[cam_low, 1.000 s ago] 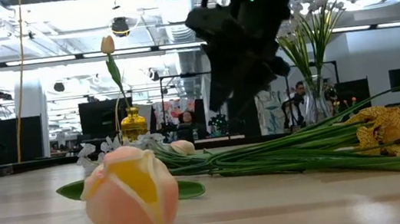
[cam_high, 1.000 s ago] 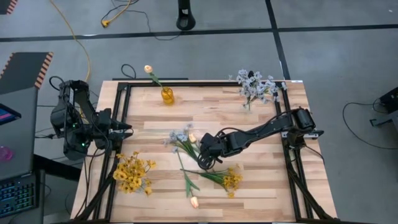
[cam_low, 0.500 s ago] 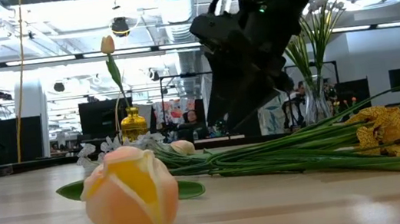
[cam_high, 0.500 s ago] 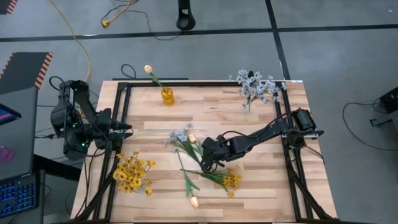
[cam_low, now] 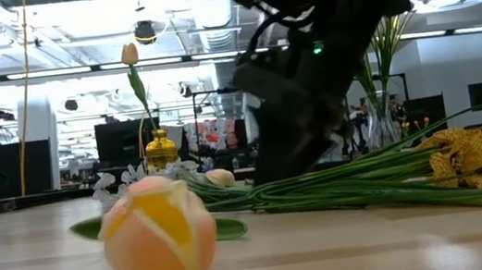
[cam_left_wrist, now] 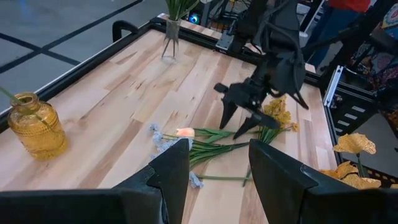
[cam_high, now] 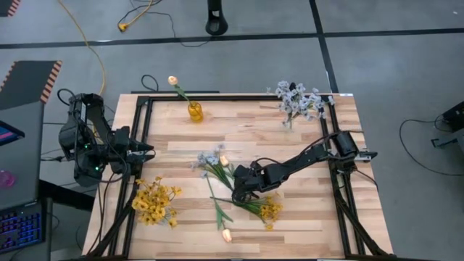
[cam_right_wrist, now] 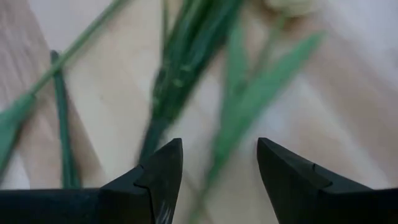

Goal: Sort flowers into vase by color
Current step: Put the top pink tulip into the yellow vase

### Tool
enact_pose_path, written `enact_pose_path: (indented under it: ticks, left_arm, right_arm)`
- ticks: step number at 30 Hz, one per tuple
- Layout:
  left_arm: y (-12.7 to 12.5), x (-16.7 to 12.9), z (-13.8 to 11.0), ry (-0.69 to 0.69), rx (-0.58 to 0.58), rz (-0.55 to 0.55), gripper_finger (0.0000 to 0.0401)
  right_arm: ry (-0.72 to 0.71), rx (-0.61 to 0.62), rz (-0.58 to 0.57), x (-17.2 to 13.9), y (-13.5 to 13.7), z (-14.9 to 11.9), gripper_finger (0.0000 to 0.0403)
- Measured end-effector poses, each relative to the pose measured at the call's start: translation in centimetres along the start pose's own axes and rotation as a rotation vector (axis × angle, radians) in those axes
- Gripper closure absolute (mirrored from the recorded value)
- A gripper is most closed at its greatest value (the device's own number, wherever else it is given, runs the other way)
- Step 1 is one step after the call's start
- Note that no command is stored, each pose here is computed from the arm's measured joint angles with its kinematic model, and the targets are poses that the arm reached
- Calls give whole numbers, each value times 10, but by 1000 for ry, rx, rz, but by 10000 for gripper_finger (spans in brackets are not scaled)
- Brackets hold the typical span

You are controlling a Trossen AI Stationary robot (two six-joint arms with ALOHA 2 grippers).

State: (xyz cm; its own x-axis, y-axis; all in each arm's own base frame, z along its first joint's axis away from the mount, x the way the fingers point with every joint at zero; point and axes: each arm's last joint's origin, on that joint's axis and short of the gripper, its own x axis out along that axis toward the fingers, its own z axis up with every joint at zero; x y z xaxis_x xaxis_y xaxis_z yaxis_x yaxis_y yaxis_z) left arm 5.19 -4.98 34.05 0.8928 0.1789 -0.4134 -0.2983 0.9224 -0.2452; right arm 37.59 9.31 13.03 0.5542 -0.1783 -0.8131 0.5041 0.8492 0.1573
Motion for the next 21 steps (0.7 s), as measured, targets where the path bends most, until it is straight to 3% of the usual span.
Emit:
enact_pose_path:
  ticks: [6, 10, 21]
  left_arm:
    - [-3, 1, -1, 1, 11, 8, 248]
    - [-6, 2, -2, 5, 24, 14, 248]
    - [-14, 5, -6, 9, 56, 30, 248]
  right_arm:
    - [-2, -14, -46, 8, -2, -4, 169]
    - [3, -18, -56, 9, -2, -5, 190]
    - [12, -22, -47, 10, -2, -5, 342]
